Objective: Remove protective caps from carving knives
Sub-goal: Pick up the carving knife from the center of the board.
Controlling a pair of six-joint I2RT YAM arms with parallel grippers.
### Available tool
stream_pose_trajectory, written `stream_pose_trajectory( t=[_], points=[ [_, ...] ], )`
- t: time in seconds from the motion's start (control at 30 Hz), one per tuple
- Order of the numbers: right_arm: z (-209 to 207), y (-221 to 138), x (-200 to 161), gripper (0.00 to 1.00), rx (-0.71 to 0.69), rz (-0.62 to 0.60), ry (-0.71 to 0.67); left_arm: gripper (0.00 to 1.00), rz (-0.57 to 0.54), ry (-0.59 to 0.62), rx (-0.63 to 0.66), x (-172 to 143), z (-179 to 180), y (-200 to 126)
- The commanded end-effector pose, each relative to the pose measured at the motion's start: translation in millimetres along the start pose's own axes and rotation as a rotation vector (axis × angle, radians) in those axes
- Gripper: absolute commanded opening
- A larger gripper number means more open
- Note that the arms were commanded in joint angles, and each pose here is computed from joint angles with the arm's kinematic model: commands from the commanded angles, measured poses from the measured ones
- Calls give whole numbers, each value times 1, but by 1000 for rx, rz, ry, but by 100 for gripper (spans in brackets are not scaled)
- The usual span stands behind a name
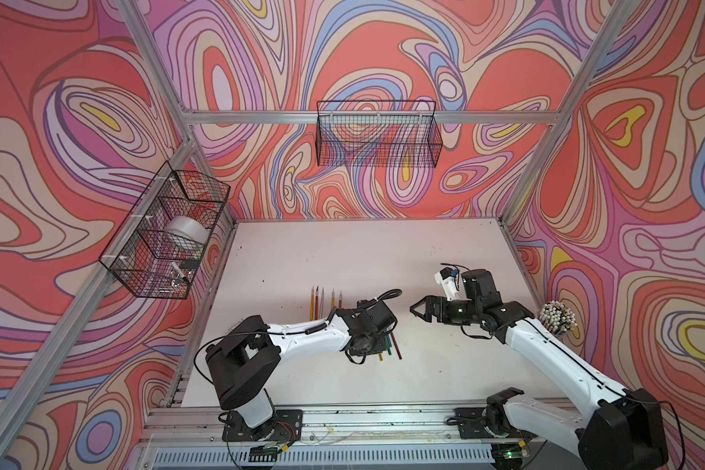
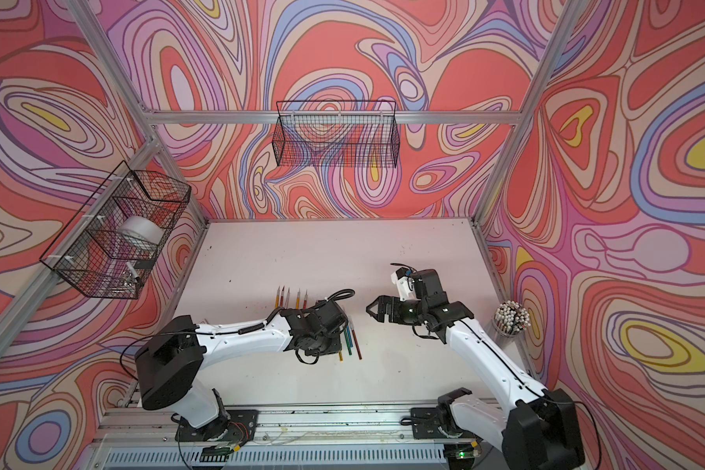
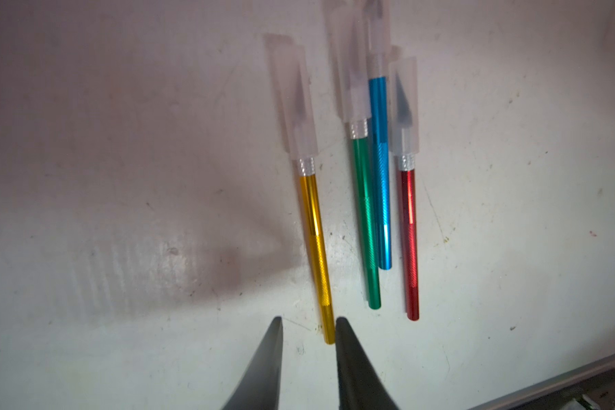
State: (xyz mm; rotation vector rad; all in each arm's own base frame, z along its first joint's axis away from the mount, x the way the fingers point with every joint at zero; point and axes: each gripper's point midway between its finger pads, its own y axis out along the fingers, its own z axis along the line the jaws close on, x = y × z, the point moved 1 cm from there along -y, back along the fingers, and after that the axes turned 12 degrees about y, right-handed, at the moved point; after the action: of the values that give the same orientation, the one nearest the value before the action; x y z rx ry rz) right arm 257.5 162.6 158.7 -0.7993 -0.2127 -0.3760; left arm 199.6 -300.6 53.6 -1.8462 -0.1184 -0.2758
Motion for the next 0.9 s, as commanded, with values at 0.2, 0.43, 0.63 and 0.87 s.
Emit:
stream_pose_trajectory(
  t=[0.2, 0.43, 0.63, 0.87],
  points=[
    [0, -5, 1, 97, -10, -19, -15, 30, 32, 11, 6, -1, -12, 13],
    [-2, -4, 1, 97, -17, -20, -11, 29, 58, 37, 48, -5, -8, 20],
    [-3, -4, 1, 97, -21, -23, -11, 26, 80, 64, 100, -7, -2, 25],
    [-3, -4, 1, 97, -20, -22, -10, 24, 116, 116, 190, -11, 12, 27]
  ],
)
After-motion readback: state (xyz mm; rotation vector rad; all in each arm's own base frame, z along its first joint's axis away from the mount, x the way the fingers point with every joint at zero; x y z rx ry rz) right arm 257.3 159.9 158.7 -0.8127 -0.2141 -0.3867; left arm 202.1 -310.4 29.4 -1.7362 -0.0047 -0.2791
